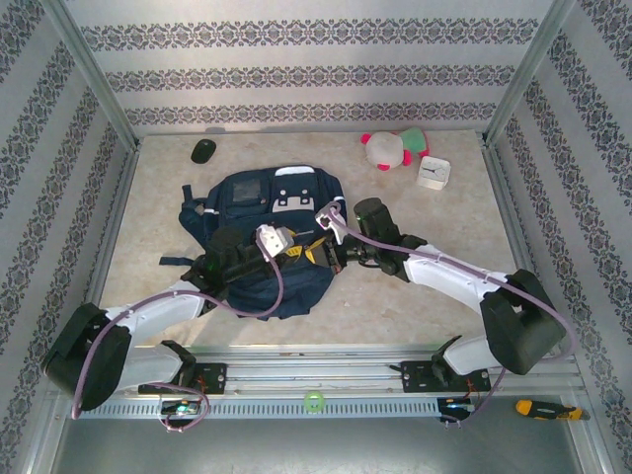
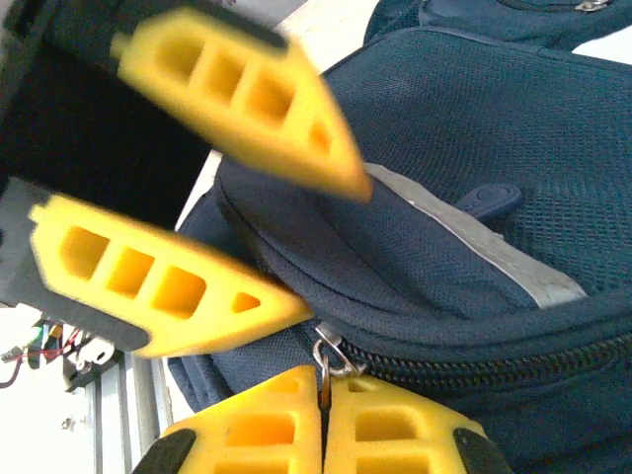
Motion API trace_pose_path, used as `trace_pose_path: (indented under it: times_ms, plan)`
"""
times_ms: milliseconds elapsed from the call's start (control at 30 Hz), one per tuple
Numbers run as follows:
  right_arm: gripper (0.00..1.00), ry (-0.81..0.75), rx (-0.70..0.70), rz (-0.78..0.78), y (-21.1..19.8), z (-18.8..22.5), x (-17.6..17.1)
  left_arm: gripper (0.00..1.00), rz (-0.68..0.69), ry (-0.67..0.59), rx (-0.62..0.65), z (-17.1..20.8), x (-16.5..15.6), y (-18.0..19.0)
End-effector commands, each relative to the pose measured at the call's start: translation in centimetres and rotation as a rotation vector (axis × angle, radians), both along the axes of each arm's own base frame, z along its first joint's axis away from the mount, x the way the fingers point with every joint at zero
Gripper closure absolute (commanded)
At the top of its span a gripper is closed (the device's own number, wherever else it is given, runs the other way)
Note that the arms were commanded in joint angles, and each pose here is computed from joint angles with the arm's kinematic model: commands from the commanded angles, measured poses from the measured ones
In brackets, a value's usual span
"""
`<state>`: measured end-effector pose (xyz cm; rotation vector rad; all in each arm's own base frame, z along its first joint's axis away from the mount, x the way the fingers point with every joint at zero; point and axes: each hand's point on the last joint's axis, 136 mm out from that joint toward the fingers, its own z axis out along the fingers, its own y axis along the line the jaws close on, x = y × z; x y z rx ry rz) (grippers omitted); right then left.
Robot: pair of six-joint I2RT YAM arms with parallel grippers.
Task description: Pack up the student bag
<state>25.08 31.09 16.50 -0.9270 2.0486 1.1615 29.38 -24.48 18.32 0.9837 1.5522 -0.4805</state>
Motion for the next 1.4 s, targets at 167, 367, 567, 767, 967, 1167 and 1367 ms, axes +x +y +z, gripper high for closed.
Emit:
trace_pose_path:
  times_ms: [167,367,567,767,967,1167,1367]
  plan:
    - [1.0,0.005,0.004,-0.069,-3.0,0.7,0.9,0.41,0.482,0.217,-0.138,4.1,2.3,7.3]
    - [1.0,0.002,-0.032,-0.068,-3.5,0.7,1.1,0.43,0.808,0.499,-0.231,1.0,0.4,12.5]
    - [1.0,-0.008,-0.082,-0.096,-4.2,0.3,1.2,0.39,0.998,0.747,-0.332,-4.0,-1.8,14.7]
    - [1.0,-0.003,-0.104,-0.127,-4.1,0.3,1.3,0.4,1.057,0.861,-0.478,-6.0,-2.3,14.4]
    - [1.0,0.001,-0.157,-0.14,-4.0,-0.1,1.3,0.44,1.07,0.931,-0.58,-7.5,-2.1,13.8]
    - [1.0,-0.002,-0.168,-0.133,-3.7,0.0,1.1,0.77,1.056,0.971,-0.702,-7.8,-1.6,13.0]
    - [1.0,0.01,-0.216,-0.151,-3.4,-0.3,1.0,1.0,1.075,0.985,-0.808,-6.0,-1.1,13.0]
